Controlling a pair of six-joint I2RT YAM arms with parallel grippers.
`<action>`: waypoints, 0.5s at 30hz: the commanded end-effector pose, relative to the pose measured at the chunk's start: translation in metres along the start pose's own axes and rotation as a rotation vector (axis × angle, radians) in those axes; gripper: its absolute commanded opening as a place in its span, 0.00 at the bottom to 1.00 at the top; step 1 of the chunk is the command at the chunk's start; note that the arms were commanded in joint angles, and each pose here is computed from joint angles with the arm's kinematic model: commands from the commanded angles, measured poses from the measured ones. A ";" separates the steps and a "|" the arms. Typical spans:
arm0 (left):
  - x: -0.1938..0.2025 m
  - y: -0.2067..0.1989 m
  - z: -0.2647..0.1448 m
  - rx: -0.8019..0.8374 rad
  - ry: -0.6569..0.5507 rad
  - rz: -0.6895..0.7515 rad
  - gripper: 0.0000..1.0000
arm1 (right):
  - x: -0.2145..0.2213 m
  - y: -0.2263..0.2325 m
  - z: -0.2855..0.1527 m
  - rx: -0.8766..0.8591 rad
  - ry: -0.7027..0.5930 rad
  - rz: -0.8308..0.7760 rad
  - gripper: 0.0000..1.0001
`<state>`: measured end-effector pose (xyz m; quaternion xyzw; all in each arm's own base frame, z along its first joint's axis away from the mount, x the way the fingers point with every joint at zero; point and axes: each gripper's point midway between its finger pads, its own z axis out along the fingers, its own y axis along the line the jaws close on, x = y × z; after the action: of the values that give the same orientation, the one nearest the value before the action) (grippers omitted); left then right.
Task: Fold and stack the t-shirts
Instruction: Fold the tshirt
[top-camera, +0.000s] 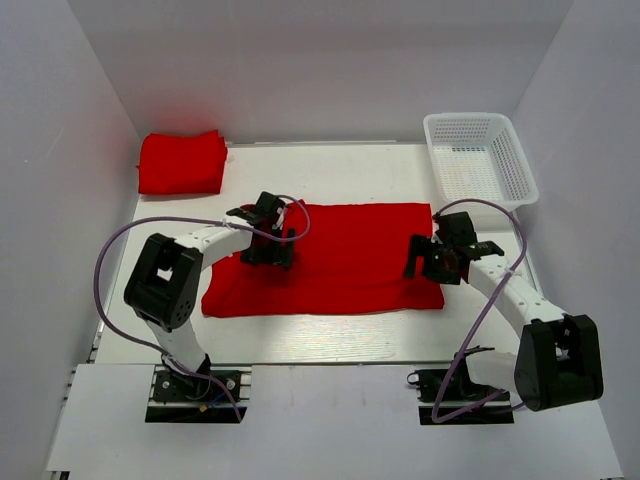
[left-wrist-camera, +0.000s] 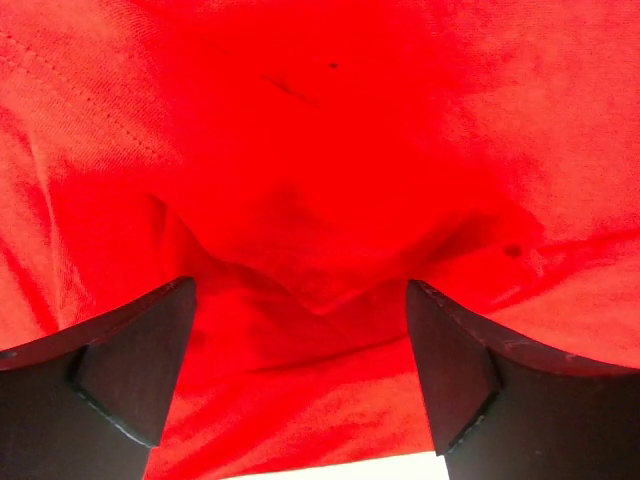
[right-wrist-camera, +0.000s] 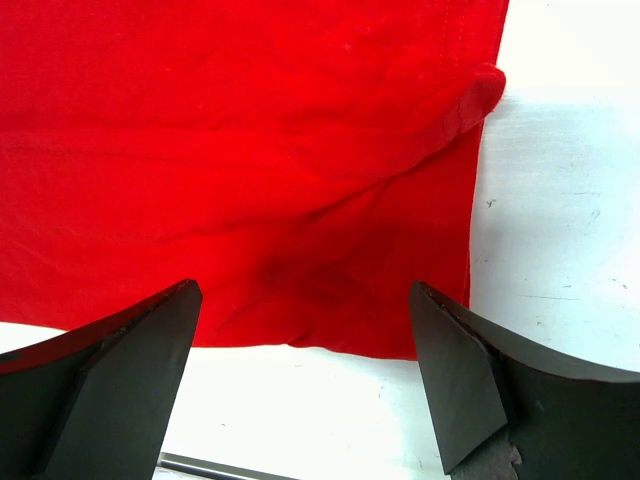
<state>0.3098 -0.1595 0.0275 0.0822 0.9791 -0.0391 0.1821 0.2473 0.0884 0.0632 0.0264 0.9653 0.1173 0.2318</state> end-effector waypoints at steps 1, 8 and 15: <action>-0.015 -0.002 0.001 -0.007 -0.039 0.002 0.94 | -0.007 0.001 -0.001 0.003 -0.011 -0.001 0.90; -0.018 0.000 0.007 -0.032 -0.037 -0.016 0.87 | -0.005 0.001 0.002 0.003 0.002 -0.002 0.90; -0.030 0.002 0.010 -0.067 -0.042 -0.016 0.77 | -0.005 0.001 0.003 0.001 0.005 0.000 0.90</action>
<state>0.3269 -0.1582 0.0188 0.0714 0.9801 -0.0128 0.1848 0.2457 0.0881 0.0559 0.0273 0.9690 0.1140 0.2174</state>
